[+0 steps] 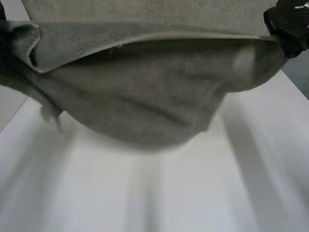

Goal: Fold the towel.

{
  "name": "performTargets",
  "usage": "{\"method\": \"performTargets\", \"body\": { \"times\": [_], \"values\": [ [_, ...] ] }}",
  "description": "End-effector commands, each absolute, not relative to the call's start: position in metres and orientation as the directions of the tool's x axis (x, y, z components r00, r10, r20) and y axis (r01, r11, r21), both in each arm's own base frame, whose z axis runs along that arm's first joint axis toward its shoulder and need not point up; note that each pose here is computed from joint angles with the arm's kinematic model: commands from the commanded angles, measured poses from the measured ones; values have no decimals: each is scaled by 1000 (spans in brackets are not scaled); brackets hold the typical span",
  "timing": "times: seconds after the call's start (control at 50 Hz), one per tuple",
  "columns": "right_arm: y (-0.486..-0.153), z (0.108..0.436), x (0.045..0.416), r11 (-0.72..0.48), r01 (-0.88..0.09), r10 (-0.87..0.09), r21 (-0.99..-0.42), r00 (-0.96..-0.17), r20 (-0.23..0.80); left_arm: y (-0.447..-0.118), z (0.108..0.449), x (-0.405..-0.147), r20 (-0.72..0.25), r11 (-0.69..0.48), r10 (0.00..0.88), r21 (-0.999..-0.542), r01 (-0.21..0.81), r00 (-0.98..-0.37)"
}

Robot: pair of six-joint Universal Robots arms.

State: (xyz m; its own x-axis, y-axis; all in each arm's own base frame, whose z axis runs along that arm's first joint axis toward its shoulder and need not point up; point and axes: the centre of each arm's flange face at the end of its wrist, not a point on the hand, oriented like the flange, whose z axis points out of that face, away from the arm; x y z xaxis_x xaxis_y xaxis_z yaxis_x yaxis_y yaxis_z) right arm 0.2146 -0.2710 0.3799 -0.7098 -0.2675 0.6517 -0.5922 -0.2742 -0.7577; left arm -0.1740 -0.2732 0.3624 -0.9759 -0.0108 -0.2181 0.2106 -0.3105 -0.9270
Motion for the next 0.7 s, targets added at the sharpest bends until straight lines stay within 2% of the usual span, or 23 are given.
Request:
{"method": "performTargets", "body": {
  "times": [0.02,0.06,0.14,0.24,0.32,0.34,0.36,0.38,0.4,0.42,0.44,0.46,0.48,0.5,0.52,0.54,0.56,0.6,0.62,0.64,0.66,0.68,0.7],
  "values": [
    [-272,356,222,-263,-695,-318,-669,-593,740,-289,307,-177,-185,-122,64,-977,177,-981],
    [-278,346,228,-264,-709,-337,-654,-567,752,-301,273,-184,-138,-15,115,-990,137,-984],
    [-299,319,251,-281,-728,-364,-625,-522,771,-315,247,-191,-95,59,142,-993,104,-985],
    [-311,317,279,-319,-716,-313,-621,-539,782,-339,248,-213,-50,36,185,-998,58,-981],
    [-318,323,295,-344,-704,-248,-621,-570,783,-361,276,-222,-29,-53,189,-998,20,-982],
    [-325,333,300,-367,-687,-190,-627,-604,774,-361,276,-222,-29,-54,189,-998,19,-982],
    [-333,350,305,-407,-654,-113,-638,-657,745,-369,298,-226,-12,-122,190,-993,-11,-982],
    [-333,350,305,-408,-653,-112,-638,-657,745,-369,298,-226,-12,-122,190,-992,-11,-982],
    [-342,370,307,-462,-604,-31,-650,-721,692,-375,323,-229,24,-197,200,-978,-65,-979],
    [-349,393,307,-530,-537,48,-656,-792,609,-375,324,-229,25,-198,200,-978,-65,-979],
    [-349,394,307,-531,-536,48,-656,-792,608,-379,350,-231,72,-269,216,-954,-130,-974],
    [-353,414,304,-597,-464,102,-654,-853,512,-380,375,-231,129,-331,244,-921,-208,-961],
    [-353,415,304,-598,-464,103,-654,-853,511,-380,375,-231,130,-331,244,-920,-209,-961],
    [-355,428,303,-657,-389,118,-646,-899,422,-379,399,-231,190,-383,281,-876,-292,-941],
    [-352,439,301,-707,-325,112,-628,-928,354,-379,399,-231,191,-384,281,-876,-292,-941],
    [-352,439,301,-708,-324,112,-628,-929,354,-377,422,-228,258,-423,328,-820,-385,-909],
    [-343,455,297,-755,-268,101,-598,-949,297,-377,433,-223,319,-428,365,-777,-462,-875],
    [-332,465,294,-780,-235,77,-580,-956,284,-377,434,-223,357,-411,390,-757,-507,-849],
    [-320,471,294,-791,-227,51,-568,-950,309,-377,434,-223,357,-411,390,-757,-508,-849],
    [-316,465,296,-780,-234,14,-581,-934,357,-377,432,-223,380,-390,399,-753,-530,-835],
    [-316,465,296,-780,-234,14,-581,-934,357,-378,425,-222,388,-371,387,-765,-526,-836],
    [-317,450,299,-751,-247,-37,-612,-910,413,-378,425,-222,388,-370,387,-765,-526,-837],
    [-317,430,304,-712,-269,-102,-649,-875,474,-380,409,-222,393,-330,366,-793,-513,-843]
  ]
}}
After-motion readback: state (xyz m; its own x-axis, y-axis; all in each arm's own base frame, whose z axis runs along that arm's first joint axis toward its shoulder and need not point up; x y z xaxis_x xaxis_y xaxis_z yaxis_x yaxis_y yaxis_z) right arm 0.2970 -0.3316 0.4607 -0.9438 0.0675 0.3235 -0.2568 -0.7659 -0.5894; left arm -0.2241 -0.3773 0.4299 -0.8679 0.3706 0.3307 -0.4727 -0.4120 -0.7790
